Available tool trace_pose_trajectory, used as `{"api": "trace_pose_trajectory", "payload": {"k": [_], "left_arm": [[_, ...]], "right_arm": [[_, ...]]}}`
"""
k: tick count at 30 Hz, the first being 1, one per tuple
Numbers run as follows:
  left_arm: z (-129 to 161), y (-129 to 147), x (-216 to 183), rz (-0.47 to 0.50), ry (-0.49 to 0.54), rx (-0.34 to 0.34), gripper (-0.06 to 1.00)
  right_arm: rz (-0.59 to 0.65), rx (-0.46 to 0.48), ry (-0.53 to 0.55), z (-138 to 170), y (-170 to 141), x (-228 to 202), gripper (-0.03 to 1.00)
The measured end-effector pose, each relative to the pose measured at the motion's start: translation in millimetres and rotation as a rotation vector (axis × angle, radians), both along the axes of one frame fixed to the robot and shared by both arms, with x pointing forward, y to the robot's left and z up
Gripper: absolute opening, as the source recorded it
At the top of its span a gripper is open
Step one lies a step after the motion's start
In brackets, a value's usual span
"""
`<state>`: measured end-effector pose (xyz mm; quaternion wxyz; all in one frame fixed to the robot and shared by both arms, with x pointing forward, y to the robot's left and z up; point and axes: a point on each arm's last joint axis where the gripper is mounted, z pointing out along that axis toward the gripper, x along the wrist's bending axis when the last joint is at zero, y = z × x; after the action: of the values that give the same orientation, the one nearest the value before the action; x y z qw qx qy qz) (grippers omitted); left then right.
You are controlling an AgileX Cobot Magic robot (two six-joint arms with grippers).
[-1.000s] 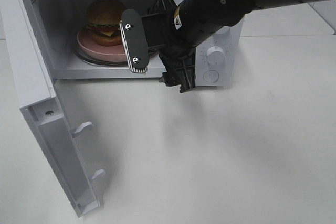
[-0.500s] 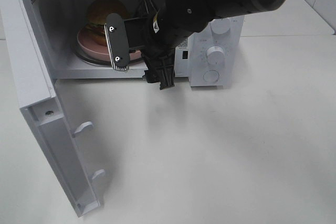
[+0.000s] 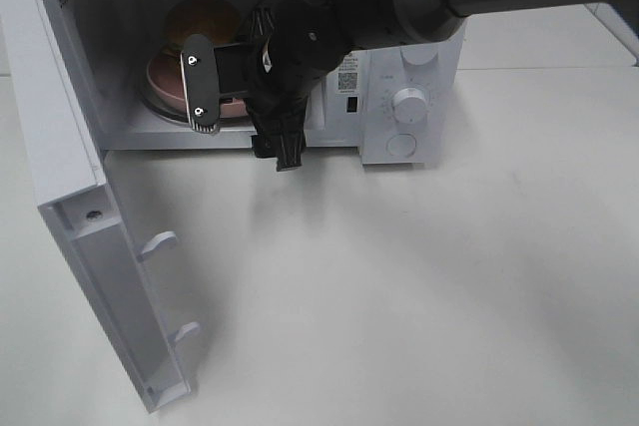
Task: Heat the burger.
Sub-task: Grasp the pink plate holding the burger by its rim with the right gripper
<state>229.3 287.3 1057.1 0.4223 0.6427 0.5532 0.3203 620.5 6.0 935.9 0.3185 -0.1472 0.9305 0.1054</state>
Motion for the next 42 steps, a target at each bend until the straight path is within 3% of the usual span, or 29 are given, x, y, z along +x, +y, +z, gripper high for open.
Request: {"api": "trace_pose_trajectory", "payload": {"k": [31,36,38,41,42], "left_arm": [[-0.1,0.6,0.1,0.004,0.0,0.006,0.99],[-0.1,0.6,0.1,0.004,0.0,0.006,0.99],[-0.1,0.6,0.1,0.004,0.0,0.006,0.99],[-0.1,0.6,0.1,0.004,0.0,0.006,0.99],[-0.1,0.6,0.1,0.004,0.0,0.006,0.99]], "right_arm": [[-0.026,-0.017,0.013,-31.4,23.8,31.1,0.76],[-0.03,-0.015,0.011,-30.5,22.8,32.4,0.68],[-0.031,-0.015,0.012,-30.6,22.8,32.4,0.49],[-0.031,-0.015,0.012,-30.6,22.8,32.4,0.44],[-0.029,-0.008,0.005,-29.6,23.5,32.9,0.31]]}}
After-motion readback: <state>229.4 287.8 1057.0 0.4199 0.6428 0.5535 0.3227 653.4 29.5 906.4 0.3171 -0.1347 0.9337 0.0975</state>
